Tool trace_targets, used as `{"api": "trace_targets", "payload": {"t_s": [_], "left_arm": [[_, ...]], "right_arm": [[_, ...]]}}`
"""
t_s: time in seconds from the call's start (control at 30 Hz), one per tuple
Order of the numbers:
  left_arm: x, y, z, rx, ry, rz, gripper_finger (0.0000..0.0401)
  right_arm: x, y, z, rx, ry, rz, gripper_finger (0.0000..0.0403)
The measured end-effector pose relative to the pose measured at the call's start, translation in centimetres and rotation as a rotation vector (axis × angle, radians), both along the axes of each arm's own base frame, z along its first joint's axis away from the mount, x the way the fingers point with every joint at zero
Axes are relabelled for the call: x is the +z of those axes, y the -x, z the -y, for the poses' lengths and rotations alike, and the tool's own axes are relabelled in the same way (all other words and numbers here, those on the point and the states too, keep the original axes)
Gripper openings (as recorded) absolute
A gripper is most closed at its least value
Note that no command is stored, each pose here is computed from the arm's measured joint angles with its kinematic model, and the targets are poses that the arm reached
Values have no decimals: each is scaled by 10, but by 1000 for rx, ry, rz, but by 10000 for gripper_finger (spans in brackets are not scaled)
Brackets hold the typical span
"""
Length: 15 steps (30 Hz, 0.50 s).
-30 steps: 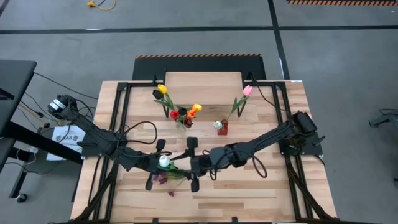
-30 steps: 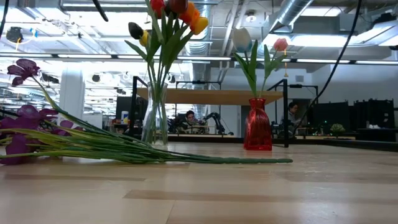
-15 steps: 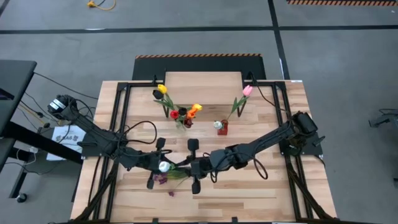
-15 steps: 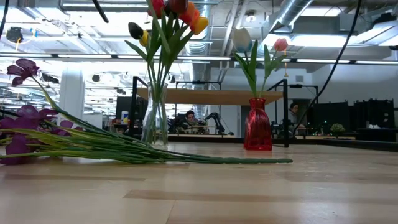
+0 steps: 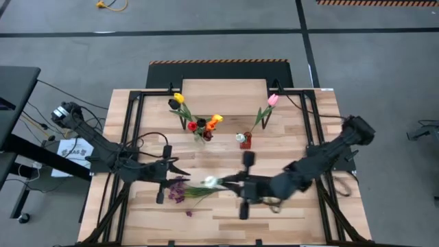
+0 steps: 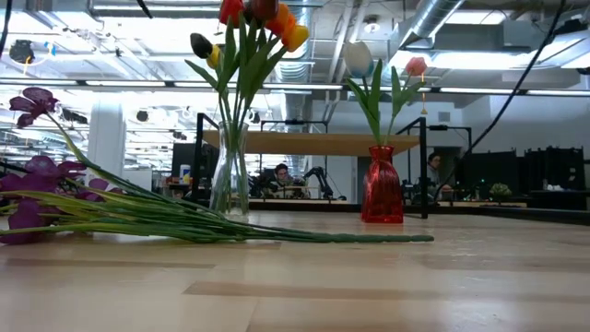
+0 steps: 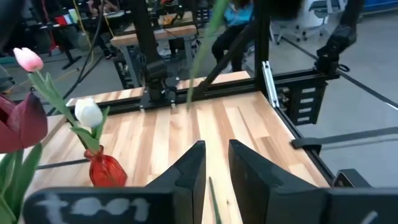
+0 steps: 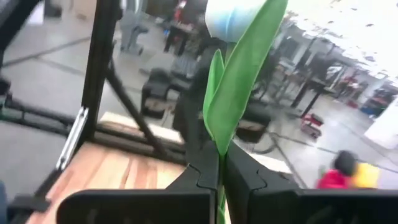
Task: Pick and place flowers into a vace then onto a shelf
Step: Put the blue tulip into the red vase
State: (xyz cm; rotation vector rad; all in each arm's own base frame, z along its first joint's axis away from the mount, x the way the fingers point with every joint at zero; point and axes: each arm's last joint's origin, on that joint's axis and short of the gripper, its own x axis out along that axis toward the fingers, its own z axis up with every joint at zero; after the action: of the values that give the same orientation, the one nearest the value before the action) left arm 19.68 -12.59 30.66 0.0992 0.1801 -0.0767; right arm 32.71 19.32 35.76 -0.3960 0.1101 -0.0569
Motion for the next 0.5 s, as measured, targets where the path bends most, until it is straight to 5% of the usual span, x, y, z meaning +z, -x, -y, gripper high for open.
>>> {"api": "trace_targets", "payload": {"t_s": [0.17,0.5], "left_arm": [[-2,6,6,57,6,47,61],[-10,25,21,37,-7,156,62]], "right_arm": [[15,40,1,-69,-54,96,1],[-36,132,71,-116,-241,481,0]]}}
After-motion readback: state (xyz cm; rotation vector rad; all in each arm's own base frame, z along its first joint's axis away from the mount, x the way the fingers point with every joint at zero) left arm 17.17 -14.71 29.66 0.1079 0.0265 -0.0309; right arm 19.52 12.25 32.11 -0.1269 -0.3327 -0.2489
